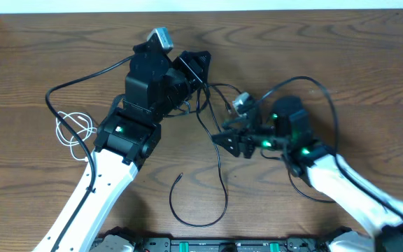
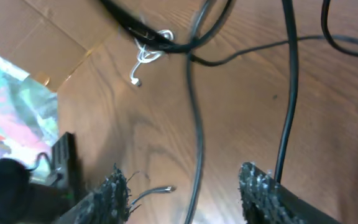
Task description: Untangle cables
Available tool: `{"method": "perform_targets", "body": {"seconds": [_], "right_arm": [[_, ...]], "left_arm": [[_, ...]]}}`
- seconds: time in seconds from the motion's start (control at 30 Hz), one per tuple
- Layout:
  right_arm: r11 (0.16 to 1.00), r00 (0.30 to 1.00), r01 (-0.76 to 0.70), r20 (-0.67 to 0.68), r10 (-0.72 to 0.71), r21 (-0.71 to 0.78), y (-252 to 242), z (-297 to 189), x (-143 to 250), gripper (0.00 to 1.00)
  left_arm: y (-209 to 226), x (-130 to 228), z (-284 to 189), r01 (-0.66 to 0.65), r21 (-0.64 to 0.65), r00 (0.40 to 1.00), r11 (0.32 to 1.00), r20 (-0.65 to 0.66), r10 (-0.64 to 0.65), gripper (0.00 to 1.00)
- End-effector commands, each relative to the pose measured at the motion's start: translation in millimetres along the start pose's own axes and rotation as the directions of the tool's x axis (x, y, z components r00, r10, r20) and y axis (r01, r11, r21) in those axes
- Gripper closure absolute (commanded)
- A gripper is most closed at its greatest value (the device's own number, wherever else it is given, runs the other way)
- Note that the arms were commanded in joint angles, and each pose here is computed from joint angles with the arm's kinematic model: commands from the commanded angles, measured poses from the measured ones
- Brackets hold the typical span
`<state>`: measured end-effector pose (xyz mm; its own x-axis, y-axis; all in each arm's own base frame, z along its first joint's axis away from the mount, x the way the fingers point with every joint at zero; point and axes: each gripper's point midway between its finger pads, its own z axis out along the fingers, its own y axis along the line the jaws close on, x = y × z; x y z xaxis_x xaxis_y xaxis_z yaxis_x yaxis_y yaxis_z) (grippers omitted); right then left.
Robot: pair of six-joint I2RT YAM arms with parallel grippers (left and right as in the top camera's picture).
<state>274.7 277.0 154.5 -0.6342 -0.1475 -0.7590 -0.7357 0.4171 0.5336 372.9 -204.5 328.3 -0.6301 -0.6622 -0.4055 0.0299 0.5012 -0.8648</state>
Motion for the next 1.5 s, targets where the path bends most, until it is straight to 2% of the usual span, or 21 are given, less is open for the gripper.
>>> {"method": "perform_targets", "body": {"seconds": [0.0,0.27,0.53,0.63,0.7,0.77,0.83,0.97,1.03,1.17,1.23,1.3,1.4,1.47], "right_arm": [[1.000,1.000,0.015,-0.017,-0.015,-0.020,-8,21,8,0.46],[0.999,0.999,0.042,-0.024,-0.043,-0.034,-6,40,17,0.46],[0.995,0.994,0.095,0.056,-0.094,-0.019,-3,44,-3,0.53],[0.993,0.991,0.113,0.079,-0.111,-0.023,-1,44,-8,0.61],[0.993,0.990,0.117,0.083,-0.114,-0.024,-1,44,-10,0.69],[0.993,0.990,0.117,0.083,-0.115,-0.023,-1,44,-9,0.81],[0.993,0.990,0.116,0.082,-0.114,-0.023,-1,44,-9,0.98],[0.994,0.992,0.105,0.077,-0.104,-0.015,-4,42,-9,0.99],[0.997,0.994,0.079,0.069,-0.080,0.005,-11,36,-9,0.99],[0.998,0.998,0.018,0.060,-0.022,0.065,-19,6,-15,0.99],[0.993,0.997,-0.012,0.077,0.003,0.113,-22,-20,-23,0.99],[0.972,0.992,-0.066,0.124,0.038,0.227,-35,-59,-32,0.99],[0.882,0.976,-0.154,0.209,0.064,0.445,-60,-124,-35,0.99],[0.771,0.958,-0.231,0.276,0.075,0.593,-75,-175,-29,0.99]], "left_arm": [[-15,-2,-5,0.022,0.047,1.000,0.999,-0.014,-0.022,0.92],[-20,-4,-5,0.079,0.067,0.997,0.995,-0.009,-0.078,0.92],[-27,6,-6,0.103,0.099,0.993,0.990,-0.076,-0.096,0.92],[-27,7,-6,0.103,0.100,0.992,0.990,-0.080,-0.095,0.92],[-27,7,-6,0.103,0.100,0.992,0.990,-0.080,-0.095,0.92],[-27,7,-6,0.102,0.101,0.992,0.990,-0.080,-0.095,0.92],[-27,7,-6,0.103,0.100,0.992,0.990,-0.080,-0.095,0.92],[-26,5,-6,0.097,0.097,0.994,0.991,-0.068,-0.091,0.92],[-21,-4,-6,0.048,0.080,0.999,0.996,-0.020,-0.047,0.92],[-2,-40,-8,-0.039,-0.010,0.989,0.999,0.141,0.040,0.92],[11,-62,-13,-0.048,-0.068,0.972,0.997,0.225,0.062,0.92],[28,-88,-21,-0.022,-0.127,0.947,0.992,0.315,0.062,0.92],[46,-114,-28,0.009,-0.163,0.922,0.987,0.383,0.055,0.92],[57,-129,-30,0.028,-0.181,0.909,0.983,0.414,0.050,0.92]]}}
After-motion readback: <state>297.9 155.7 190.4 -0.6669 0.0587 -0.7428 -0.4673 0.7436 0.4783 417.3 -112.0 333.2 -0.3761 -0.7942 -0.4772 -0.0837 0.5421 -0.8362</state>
